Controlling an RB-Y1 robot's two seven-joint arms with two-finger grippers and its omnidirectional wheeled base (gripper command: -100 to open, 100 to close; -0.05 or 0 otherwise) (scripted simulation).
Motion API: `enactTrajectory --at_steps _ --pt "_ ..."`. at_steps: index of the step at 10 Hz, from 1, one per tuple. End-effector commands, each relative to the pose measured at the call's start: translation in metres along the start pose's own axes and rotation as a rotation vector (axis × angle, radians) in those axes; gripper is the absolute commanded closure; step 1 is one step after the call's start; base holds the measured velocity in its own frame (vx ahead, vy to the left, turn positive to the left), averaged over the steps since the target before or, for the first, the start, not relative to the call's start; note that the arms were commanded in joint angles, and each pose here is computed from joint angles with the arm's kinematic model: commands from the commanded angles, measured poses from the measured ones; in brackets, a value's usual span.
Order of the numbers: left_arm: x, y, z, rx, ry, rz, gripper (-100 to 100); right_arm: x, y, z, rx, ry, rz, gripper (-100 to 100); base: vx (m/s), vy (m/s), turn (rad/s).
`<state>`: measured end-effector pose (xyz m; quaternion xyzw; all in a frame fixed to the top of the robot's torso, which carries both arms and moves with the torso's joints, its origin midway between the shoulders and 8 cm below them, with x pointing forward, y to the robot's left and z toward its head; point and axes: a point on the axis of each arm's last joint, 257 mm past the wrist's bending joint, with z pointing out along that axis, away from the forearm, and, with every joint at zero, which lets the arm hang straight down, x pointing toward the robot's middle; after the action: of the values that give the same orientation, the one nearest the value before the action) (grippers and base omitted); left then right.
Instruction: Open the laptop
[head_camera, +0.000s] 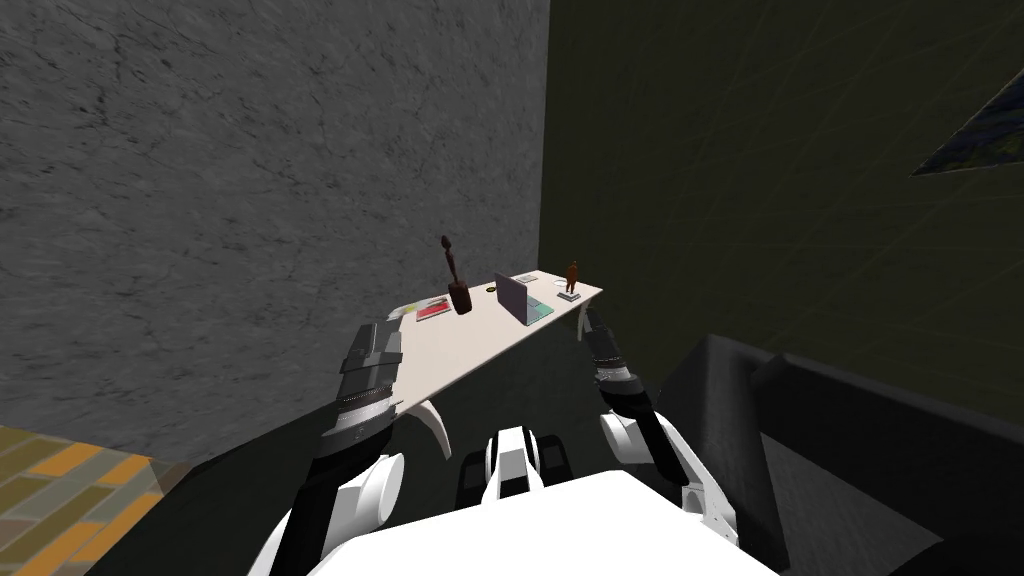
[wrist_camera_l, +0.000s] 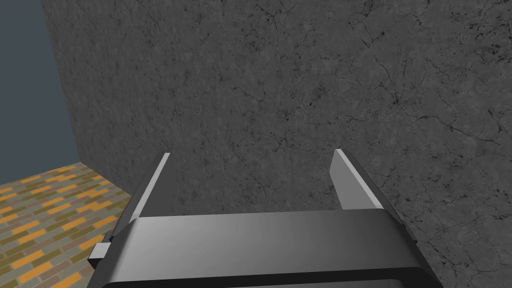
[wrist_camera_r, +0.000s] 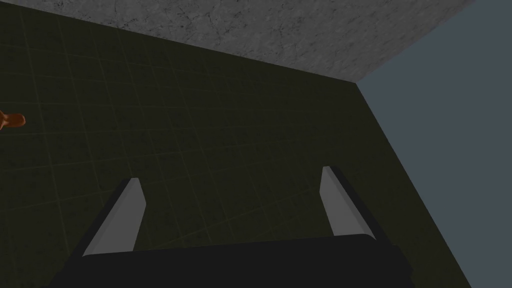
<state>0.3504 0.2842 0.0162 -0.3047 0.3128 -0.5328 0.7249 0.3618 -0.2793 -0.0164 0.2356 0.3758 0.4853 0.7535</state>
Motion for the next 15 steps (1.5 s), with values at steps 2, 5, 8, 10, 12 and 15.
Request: enactTrajectory --at_steps 2,5,8,10,12,15 --pt "0.0 0.0 0.0 0.0 0.0 0.0 0 0.02 -0.018 -0.007 0.011 0.108 -0.077 -100 -0.012 0.064 0.062" --pt "0.0 0.0 0.0 0.0 0.0 0.0 0 0.043 -0.046 -0.017 0.025 0.238 -0.184 -100 -0.007 0.062 0.111" --pt "0.0 0.0 0.0 0.0 0.0 0.0 0 0.056 -0.068 -0.027 0.028 0.341 -0.275 -100 -0.01 0.073 0.09" --pt "0.0 0.0 0.0 0.0 0.0 0.0 0 0.061 -0.08 -0.033 0.029 0.392 -0.323 -100 0.001 0.072 0.12" --pt "0.0 0.0 0.0 0.0 0.0 0.0 0 0.07 -0.102 -0.045 0.027 0.485 -0.418 -100 0.003 0.076 0.134" --pt "0.0 0.0 0.0 0.0 0.0 0.0 0 0.073 -0.129 -0.059 0.023 0.591 -0.528 -100 0.0 0.078 0.12"
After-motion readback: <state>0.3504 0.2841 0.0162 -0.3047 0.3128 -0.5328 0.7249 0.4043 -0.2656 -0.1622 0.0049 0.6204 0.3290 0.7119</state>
